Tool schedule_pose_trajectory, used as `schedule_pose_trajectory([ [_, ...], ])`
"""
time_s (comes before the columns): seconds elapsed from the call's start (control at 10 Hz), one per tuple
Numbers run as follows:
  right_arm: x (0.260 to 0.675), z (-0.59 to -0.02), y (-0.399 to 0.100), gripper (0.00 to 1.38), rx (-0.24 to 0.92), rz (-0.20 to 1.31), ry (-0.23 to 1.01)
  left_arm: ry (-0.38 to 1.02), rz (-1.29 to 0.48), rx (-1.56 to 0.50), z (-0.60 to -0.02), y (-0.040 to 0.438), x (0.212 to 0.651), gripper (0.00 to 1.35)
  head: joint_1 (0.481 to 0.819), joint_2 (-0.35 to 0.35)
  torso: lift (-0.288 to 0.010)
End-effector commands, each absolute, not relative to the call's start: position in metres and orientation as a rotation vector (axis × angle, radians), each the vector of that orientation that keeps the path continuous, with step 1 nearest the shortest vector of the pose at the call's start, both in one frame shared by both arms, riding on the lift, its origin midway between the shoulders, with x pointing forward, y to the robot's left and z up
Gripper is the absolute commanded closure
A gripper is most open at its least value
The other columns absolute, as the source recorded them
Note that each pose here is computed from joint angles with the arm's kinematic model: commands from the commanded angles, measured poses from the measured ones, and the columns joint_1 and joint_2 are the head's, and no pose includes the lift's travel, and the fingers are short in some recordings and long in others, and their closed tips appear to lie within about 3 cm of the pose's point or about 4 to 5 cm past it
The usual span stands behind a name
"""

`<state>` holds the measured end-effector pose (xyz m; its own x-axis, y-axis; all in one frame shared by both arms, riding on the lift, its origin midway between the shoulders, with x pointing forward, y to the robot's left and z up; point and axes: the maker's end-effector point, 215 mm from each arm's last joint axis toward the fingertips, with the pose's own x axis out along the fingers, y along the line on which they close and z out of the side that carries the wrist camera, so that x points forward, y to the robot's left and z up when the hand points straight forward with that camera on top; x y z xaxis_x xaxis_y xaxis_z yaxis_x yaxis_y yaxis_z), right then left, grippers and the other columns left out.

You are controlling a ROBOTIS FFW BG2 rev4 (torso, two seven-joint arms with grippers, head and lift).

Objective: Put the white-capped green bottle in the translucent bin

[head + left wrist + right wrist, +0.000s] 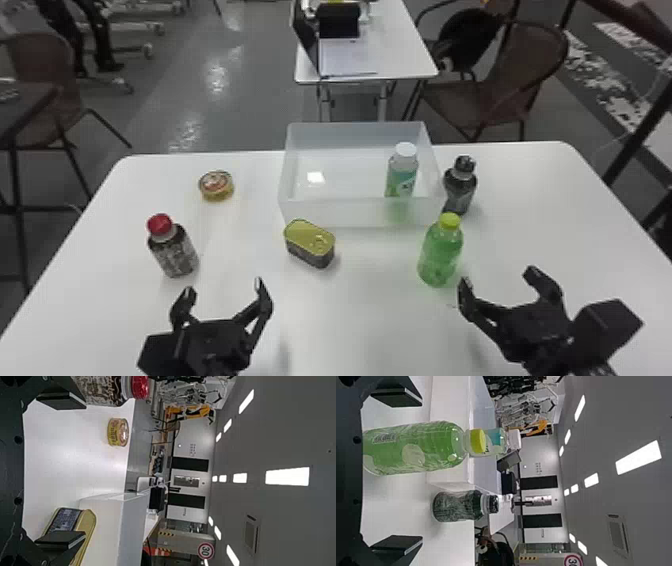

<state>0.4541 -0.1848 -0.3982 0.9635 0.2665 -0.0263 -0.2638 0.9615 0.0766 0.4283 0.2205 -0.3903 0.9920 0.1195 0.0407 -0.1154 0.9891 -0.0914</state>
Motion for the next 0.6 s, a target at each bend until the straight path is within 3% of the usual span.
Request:
schedule_pose_trajectory([
  [0.0,0.4526,-0.3950,-0.1856,0.08,0.070,0.261,0.025,-0.046,0.116,-0.088,-0.3903,0.2205,0.4283,0.15,0.695,0.047,-0.114],
  [0.5,0.4526,-0.3929,-0.1893,0.08,0.056,0.240,0.019,-0.048,0.120,-0.089,-0.3898,0.2215,0.4283,0.15,0.695,0.041,-0.114],
])
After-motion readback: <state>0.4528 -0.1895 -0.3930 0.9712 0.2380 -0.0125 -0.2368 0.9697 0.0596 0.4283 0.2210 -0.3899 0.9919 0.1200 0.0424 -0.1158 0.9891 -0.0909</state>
